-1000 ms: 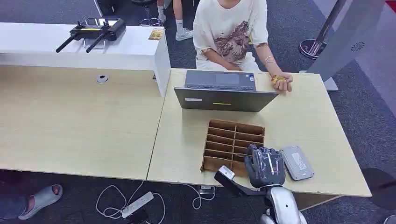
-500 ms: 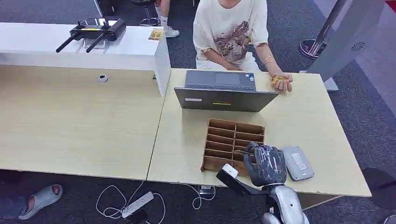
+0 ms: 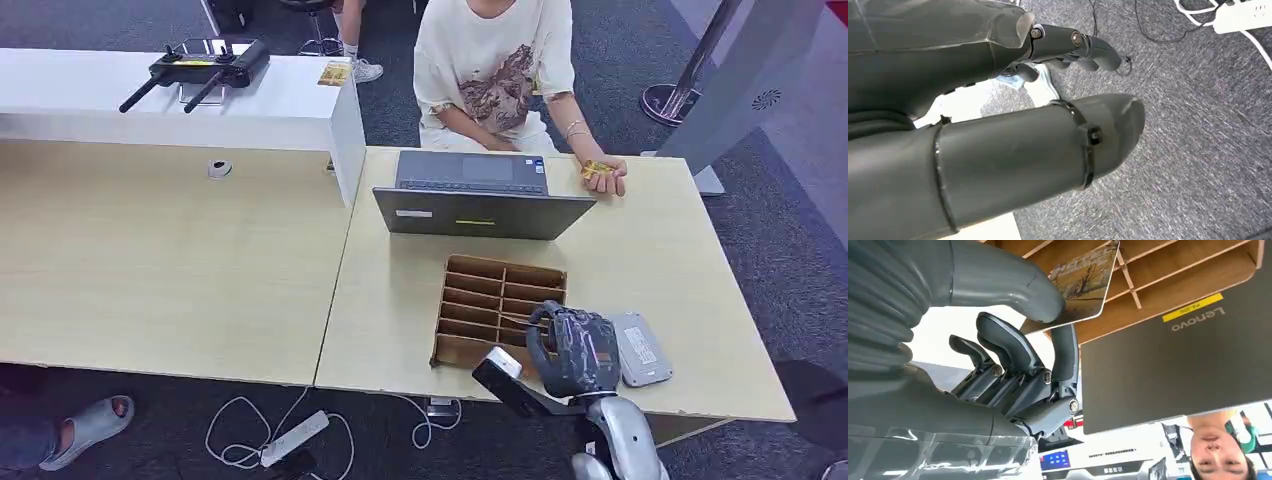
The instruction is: Pass the card to the sensor for recognition and then transmit it.
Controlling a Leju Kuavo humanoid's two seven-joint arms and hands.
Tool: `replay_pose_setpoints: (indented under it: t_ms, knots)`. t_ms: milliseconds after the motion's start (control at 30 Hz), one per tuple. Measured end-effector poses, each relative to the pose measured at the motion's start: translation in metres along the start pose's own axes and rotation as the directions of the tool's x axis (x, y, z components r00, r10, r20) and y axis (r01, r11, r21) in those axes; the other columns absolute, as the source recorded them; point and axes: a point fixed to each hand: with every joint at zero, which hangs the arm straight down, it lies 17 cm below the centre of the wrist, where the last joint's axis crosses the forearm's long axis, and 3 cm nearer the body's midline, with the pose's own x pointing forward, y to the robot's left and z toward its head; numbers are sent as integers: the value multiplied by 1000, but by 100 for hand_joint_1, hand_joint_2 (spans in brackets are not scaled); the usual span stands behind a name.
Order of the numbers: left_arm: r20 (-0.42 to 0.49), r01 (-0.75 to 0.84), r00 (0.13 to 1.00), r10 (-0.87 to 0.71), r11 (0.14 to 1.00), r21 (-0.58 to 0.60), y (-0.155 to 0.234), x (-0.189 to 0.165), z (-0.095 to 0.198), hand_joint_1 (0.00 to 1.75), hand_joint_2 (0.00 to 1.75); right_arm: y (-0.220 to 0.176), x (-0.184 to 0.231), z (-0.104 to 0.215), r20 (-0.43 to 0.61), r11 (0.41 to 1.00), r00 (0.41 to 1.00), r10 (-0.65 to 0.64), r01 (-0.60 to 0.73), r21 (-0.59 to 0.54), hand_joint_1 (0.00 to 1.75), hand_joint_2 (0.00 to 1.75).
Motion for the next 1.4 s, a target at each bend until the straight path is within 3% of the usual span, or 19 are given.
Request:
replay_pose_setpoints:
  t_ms: [600, 1400]
  knots:
    - [1, 8, 1000, -8, 1000, 1, 0, -1, 0, 0, 0, -5, 7, -3, 38, 999, 998, -45, 46, -14, 175, 175]
    - [18, 56, 998, -56, 998, 7, 0, 4, 0, 0, 0, -57, 44, -19, 164, 986, 986, -28, 54, -158, 175, 175]
